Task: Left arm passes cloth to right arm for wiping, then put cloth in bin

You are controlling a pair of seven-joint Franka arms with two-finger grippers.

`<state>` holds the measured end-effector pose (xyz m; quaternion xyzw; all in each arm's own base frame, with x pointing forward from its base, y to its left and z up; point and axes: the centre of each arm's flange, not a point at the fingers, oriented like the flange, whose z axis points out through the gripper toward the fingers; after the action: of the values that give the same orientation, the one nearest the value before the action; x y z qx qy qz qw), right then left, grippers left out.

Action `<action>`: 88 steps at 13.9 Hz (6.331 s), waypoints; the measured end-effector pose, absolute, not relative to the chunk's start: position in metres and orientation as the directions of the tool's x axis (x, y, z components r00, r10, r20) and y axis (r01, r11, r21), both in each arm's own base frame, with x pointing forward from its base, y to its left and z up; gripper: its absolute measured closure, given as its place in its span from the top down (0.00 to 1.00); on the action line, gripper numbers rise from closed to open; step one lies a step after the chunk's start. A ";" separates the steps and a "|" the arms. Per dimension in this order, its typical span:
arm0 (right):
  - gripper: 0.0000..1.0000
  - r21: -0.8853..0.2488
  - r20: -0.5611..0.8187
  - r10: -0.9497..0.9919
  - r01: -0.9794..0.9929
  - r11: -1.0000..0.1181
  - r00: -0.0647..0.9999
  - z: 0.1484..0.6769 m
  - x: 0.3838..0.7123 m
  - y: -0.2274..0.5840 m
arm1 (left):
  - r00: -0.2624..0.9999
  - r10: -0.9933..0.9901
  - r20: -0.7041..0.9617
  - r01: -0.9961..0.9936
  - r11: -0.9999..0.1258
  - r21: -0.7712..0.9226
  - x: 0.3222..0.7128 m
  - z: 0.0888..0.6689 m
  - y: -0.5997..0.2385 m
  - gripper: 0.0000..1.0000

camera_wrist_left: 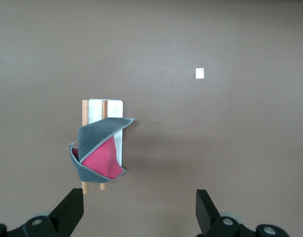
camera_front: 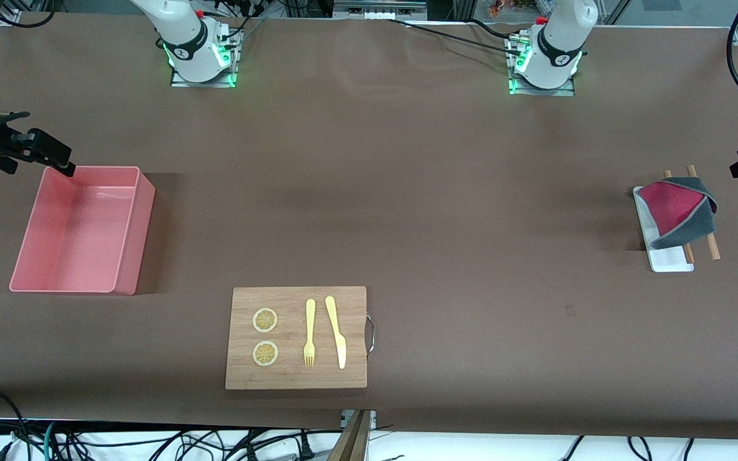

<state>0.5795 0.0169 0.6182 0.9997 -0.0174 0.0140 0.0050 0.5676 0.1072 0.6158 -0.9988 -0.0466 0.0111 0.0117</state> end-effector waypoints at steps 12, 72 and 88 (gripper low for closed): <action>1.00 0.010 0.028 -0.034 -0.034 -0.999 0.999 0.617 0.580 0.017 | 0.974 0.164 -0.156 0.155 -0.986 -0.067 0.594 0.525 0.163 1.00; 1.00 -0.101 -0.090 -0.443 -0.450 -0.887 0.892 0.532 0.602 0.199 | 0.975 0.029 -0.220 0.038 -0.999 0.035 0.641 0.484 0.094 0.01; 1.00 -0.264 -0.134 -0.766 -0.767 -0.585 0.629 0.431 0.611 0.361 | 0.852 0.373 -0.367 0.499 -0.790 0.356 0.605 0.449 -0.432 0.01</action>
<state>0.6106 0.3606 0.4312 0.8901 -0.4306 -0.0027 -0.1494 0.6054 -0.4322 0.4486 -0.9357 -0.2328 0.1404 -0.2250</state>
